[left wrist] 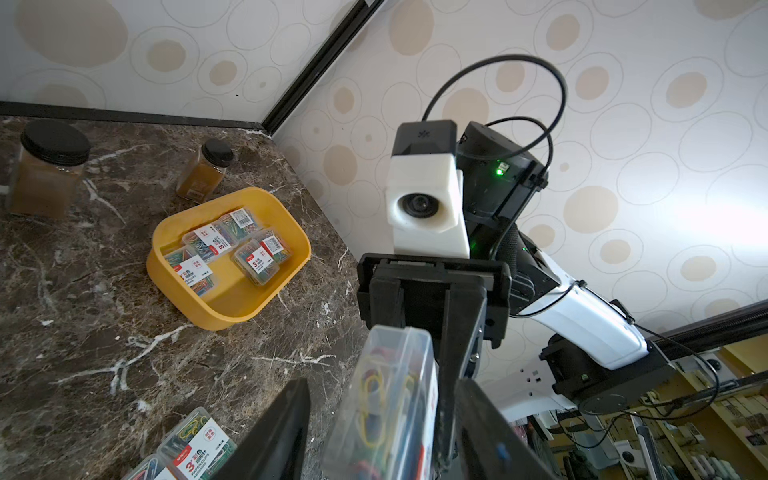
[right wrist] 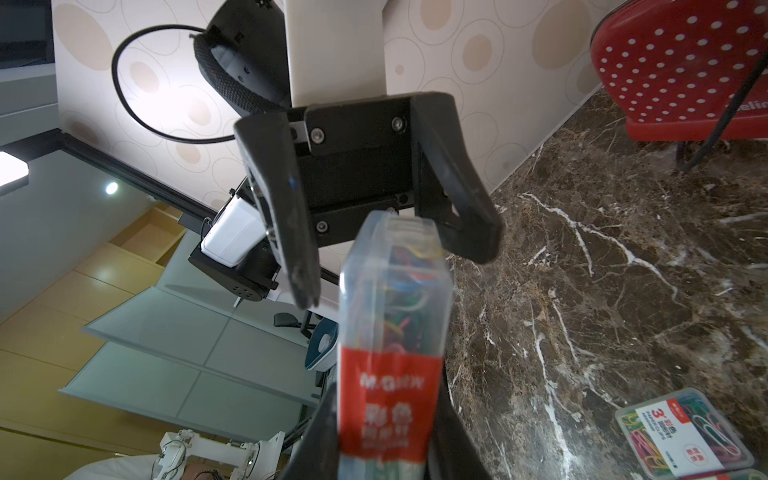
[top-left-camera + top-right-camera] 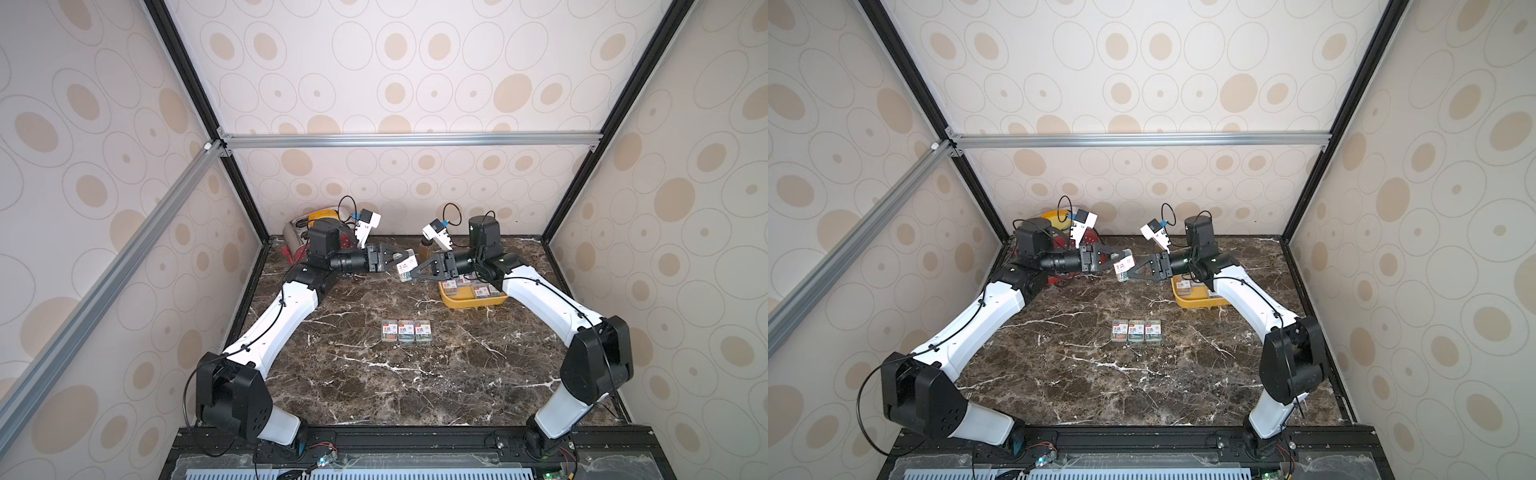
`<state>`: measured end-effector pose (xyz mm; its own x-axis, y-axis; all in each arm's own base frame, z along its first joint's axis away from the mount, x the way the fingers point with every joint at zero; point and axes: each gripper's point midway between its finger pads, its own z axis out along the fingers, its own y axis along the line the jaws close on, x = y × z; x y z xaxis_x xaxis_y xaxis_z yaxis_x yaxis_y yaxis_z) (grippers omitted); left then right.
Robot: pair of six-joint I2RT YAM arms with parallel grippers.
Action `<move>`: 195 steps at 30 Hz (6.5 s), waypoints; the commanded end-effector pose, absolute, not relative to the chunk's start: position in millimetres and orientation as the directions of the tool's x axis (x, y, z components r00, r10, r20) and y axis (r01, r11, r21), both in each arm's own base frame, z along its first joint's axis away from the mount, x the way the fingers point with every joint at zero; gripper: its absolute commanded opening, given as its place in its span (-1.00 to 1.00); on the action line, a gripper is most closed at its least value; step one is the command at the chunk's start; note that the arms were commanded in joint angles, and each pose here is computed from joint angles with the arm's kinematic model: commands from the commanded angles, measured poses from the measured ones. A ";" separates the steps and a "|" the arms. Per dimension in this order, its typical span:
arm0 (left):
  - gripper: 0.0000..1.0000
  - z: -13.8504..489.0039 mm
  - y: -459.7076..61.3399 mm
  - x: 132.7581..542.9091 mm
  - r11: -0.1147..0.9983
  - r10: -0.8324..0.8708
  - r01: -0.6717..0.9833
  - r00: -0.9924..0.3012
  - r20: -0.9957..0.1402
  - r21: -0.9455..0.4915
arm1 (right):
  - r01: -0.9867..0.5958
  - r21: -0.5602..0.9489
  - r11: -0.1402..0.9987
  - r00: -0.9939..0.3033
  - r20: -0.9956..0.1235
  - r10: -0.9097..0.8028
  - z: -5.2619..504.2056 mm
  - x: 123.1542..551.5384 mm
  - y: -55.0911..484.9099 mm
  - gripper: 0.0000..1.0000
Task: Take the paper clips out of the storage box
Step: Pick up the boxed paper clips from the storage box, then place the boxed paper clips at the center of the board, then pick up the boxed paper clips from the storage box.
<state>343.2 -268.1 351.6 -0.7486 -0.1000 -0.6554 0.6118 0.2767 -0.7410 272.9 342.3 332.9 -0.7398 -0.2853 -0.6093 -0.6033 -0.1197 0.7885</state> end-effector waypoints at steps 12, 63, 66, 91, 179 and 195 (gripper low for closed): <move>-0.55 354.1 -271.1 343.6 0.256 -0.078 0.639 -0.734 -0.674 -0.725 | -0.600 0.790 -0.125 -0.740 -0.608 -0.288 330.6 273.6 344.4 -0.15; -0.46 244.3 -288.7 360.0 0.529 -0.088 0.340 -0.889 -0.449 -0.777 | -0.804 0.205 0.558 -0.542 -0.638 -0.547 215.6 316.5 340.9 -0.42; 0.11 241.6 -283.0 360.1 0.566 -0.086 0.341 -0.881 -0.465 -0.751 | -0.780 0.210 0.589 -0.575 -0.610 -0.544 207.2 313.6 333.1 -0.47; 0.78 216.5 -217.2 363.6 0.766 -0.114 0.230 -0.871 -0.479 -0.601 | -0.398 0.217 0.891 -0.916 -0.148 -0.373 45.9 279.4 232.2 -0.56; 0.75 212.9 -228.8 381.4 0.749 -0.107 0.237 -0.878 -0.466 -0.618 | -0.213 0.344 0.915 -0.977 -0.101 -0.190 30.7 293.9 215.7 -0.23; 0.89 233.7 -221.2 391.3 0.795 -0.055 0.291 -0.839 -0.541 -0.532 | -0.393 0.137 0.909 -0.880 -0.342 -0.329 138.9 355.6 202.1 0.35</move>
